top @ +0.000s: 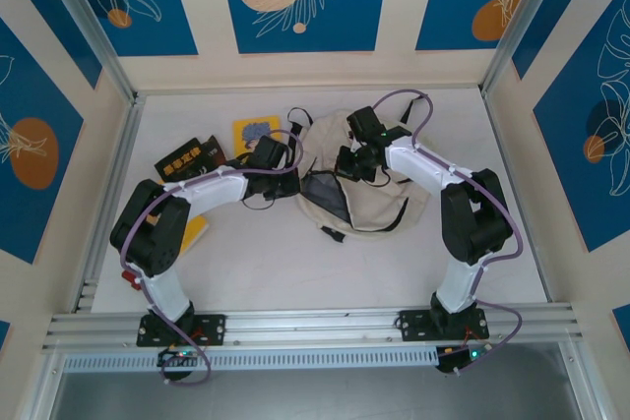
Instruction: Pack the student bag
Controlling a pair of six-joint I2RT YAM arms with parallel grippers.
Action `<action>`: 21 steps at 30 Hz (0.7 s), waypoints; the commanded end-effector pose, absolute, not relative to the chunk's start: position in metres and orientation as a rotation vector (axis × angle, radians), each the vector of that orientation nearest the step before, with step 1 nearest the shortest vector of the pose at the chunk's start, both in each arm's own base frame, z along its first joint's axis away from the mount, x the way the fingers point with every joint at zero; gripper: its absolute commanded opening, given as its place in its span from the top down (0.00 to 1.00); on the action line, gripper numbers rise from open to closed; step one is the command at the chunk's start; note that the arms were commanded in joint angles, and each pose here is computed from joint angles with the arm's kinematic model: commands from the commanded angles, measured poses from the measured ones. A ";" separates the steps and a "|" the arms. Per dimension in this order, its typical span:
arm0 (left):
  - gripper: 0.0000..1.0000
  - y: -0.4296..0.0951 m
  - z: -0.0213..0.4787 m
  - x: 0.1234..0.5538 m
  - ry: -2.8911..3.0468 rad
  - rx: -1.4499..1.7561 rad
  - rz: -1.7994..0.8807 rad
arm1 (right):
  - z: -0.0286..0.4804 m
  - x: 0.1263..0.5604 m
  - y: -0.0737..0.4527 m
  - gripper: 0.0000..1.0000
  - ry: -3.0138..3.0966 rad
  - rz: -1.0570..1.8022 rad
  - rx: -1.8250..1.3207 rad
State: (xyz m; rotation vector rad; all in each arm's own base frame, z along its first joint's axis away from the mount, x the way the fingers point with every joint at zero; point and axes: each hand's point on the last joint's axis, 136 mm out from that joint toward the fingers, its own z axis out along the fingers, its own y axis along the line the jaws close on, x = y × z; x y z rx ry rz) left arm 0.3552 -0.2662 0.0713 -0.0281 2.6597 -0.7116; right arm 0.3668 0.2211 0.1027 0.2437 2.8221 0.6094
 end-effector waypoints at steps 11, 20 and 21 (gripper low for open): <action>0.43 -0.242 0.117 0.348 2.642 -0.005 -0.654 | 0.131 0.349 0.251 0.79 2.789 0.880 0.063; 0.20 -0.132 0.131 0.345 2.593 -0.273 -0.411 | 0.156 0.332 0.268 0.27 2.735 0.883 0.008; 0.18 -0.114 0.126 0.344 2.603 -0.339 -0.363 | 0.156 0.331 0.272 0.24 2.732 0.878 0.004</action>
